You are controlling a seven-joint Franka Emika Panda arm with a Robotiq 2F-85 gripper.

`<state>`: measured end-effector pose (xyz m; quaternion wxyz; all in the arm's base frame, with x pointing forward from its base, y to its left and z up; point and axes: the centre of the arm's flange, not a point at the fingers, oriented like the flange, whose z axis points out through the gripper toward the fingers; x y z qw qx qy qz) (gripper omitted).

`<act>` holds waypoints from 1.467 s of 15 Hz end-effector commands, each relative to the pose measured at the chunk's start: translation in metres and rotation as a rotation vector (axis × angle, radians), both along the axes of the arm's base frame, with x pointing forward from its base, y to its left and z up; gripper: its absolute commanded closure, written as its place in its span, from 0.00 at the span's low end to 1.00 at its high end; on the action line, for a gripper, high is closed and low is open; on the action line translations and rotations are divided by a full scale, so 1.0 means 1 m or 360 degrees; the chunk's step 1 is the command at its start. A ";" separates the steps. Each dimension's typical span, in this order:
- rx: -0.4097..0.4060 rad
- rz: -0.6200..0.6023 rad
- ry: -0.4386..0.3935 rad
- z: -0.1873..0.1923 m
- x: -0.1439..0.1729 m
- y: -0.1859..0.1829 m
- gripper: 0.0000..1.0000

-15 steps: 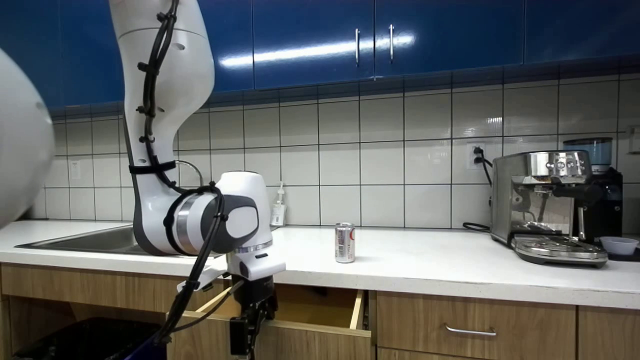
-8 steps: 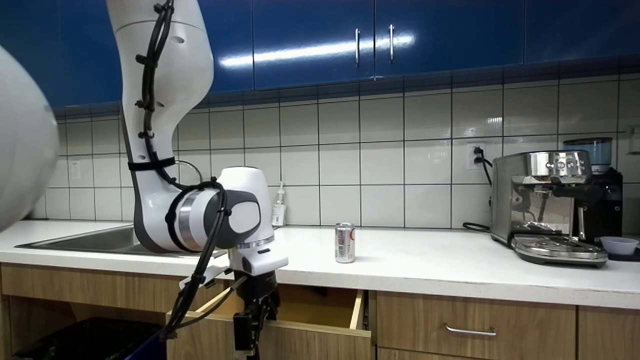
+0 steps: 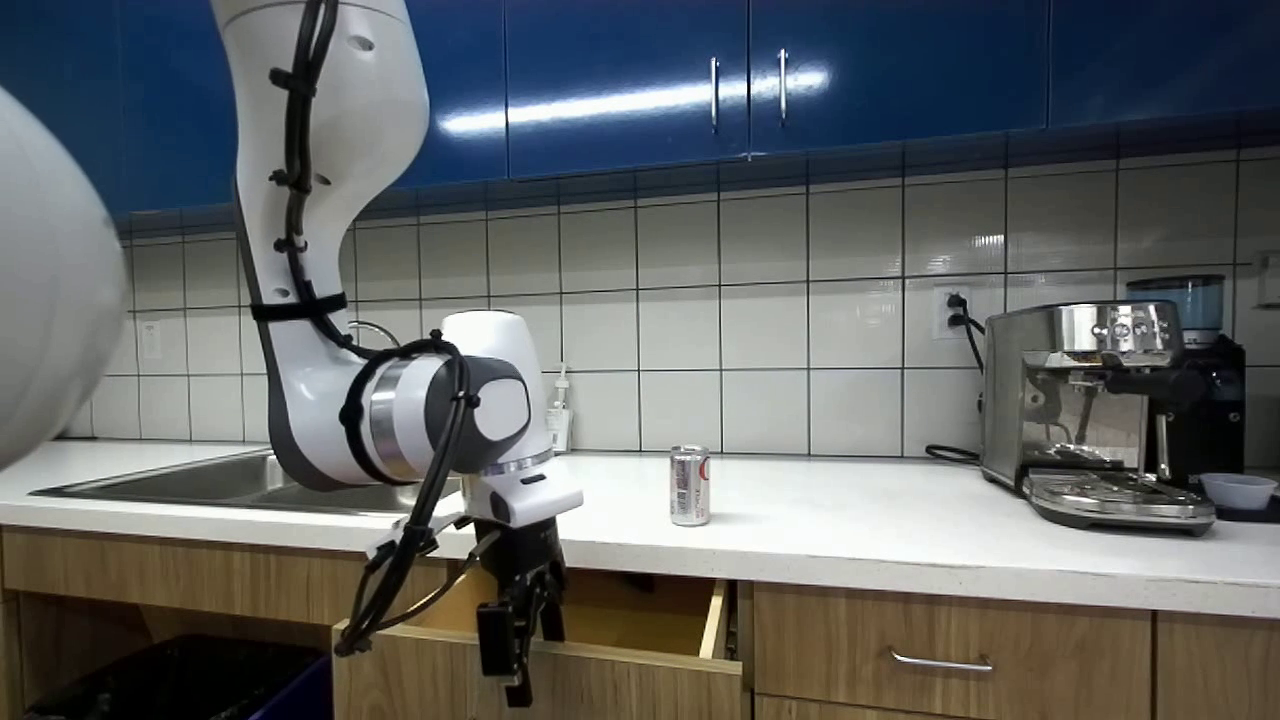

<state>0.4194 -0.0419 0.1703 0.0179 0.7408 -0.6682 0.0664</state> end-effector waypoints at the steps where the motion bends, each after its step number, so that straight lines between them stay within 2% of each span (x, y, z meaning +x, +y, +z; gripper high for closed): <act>1: -0.0002 -0.0026 -0.0005 0.034 -0.012 0.010 0.00; 10: -0.0010 0.0090 -0.0002 0.073 -0.008 0.013 0.00; 18: -0.0073 0.0111 0.0051 0.109 0.006 -0.008 0.00; 22: -0.0084 0.0107 0.0027 0.132 0.017 -0.017 0.00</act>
